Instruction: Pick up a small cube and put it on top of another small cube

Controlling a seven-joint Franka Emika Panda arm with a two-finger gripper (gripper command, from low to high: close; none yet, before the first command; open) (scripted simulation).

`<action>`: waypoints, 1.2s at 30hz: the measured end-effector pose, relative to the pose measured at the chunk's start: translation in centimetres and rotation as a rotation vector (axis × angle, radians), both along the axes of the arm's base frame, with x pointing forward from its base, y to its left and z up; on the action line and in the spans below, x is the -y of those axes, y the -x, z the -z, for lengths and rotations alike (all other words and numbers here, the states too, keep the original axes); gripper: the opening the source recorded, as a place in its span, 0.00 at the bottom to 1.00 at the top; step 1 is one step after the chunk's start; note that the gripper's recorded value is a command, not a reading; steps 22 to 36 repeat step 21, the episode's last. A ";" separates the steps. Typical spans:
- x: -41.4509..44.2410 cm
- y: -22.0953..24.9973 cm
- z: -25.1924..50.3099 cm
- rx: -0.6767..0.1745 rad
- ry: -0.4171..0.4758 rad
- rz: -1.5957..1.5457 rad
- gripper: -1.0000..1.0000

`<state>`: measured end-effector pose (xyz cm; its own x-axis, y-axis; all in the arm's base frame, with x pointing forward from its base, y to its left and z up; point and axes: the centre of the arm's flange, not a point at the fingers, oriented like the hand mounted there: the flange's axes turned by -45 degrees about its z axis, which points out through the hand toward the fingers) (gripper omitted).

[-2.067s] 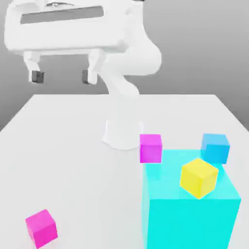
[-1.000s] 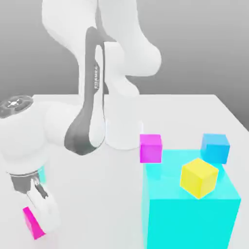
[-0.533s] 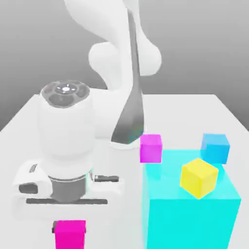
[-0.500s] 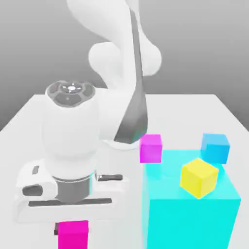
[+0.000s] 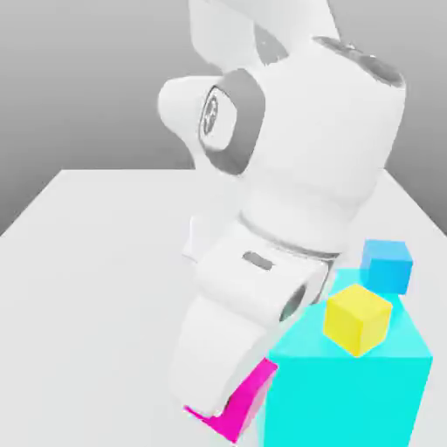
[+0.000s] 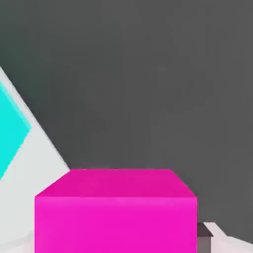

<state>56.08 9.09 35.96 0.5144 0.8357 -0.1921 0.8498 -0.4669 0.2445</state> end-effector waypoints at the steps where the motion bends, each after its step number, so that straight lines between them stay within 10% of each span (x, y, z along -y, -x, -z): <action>1: -2.3 1.0 -1.3 0.004 -0.002 -0.012 0.00; 17: -11.0 14.6 -5.2 -0.041 -0.321 0.512 0.00; 18: -11.1 14.7 -4.0 -0.041 -0.321 0.512 1.00; 36: -11.1 14.7 -4.0 -0.041 -0.321 0.512 1.00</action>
